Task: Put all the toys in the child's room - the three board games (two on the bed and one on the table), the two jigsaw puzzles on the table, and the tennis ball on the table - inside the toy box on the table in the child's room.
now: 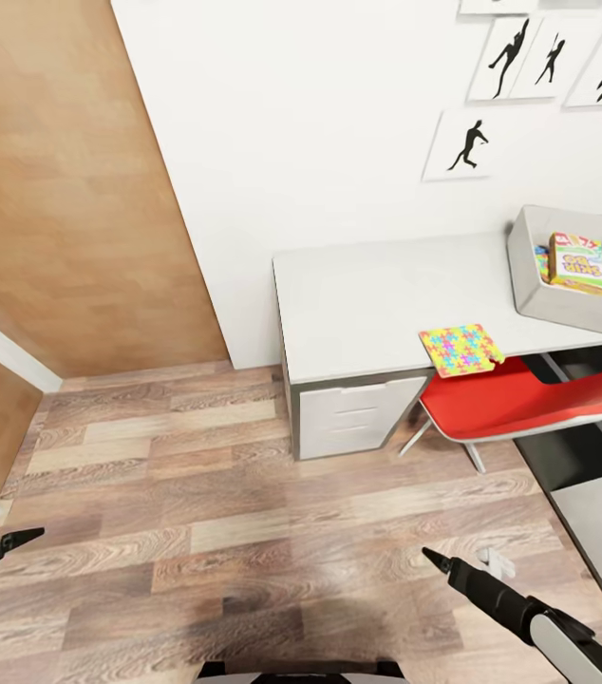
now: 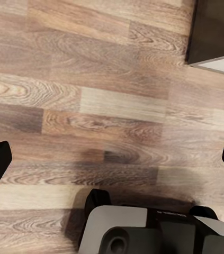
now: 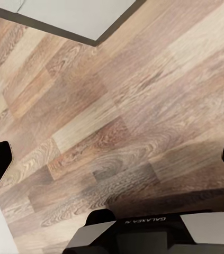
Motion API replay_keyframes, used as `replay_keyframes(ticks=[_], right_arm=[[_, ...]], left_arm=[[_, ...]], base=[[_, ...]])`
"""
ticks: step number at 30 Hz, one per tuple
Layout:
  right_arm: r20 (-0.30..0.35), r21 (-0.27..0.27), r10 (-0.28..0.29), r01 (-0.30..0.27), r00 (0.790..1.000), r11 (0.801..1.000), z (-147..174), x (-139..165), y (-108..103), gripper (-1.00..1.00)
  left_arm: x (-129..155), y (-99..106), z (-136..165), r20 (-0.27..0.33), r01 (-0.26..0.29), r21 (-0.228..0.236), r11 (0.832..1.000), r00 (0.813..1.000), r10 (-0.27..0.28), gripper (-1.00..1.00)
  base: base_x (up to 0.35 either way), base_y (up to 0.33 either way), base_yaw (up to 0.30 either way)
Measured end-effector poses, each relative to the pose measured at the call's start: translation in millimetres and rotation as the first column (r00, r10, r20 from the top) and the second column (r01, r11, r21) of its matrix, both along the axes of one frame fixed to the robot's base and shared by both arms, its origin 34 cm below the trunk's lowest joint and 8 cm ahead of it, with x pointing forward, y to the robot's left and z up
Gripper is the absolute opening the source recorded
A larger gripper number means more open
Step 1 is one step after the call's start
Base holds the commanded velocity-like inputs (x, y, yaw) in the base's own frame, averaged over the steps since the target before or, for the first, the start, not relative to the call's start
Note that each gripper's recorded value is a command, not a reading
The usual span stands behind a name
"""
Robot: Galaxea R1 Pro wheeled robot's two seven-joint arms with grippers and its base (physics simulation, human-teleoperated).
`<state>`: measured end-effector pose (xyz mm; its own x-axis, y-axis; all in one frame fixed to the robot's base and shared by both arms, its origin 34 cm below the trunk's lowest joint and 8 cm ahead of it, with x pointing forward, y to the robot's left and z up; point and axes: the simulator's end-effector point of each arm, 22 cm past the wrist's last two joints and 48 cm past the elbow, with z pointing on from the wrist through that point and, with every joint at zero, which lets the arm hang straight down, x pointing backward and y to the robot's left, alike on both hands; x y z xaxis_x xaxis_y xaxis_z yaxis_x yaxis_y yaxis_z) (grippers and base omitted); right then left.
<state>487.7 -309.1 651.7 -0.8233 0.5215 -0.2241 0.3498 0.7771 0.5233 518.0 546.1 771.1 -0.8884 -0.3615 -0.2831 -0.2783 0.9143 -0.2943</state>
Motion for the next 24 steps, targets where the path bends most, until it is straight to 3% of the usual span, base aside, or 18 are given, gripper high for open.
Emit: replay_keyframes(ticks=[24], right_arm=[[0.083,0.080,0.009,-0.016,0.996,0.997,25,12,-4,1.00]], left_arm=[[1,-5,-3,-0.026,0.031,0.064,0.998,0.999,-0.029,1.00]], base=[[0.000,0.000,0.000]])
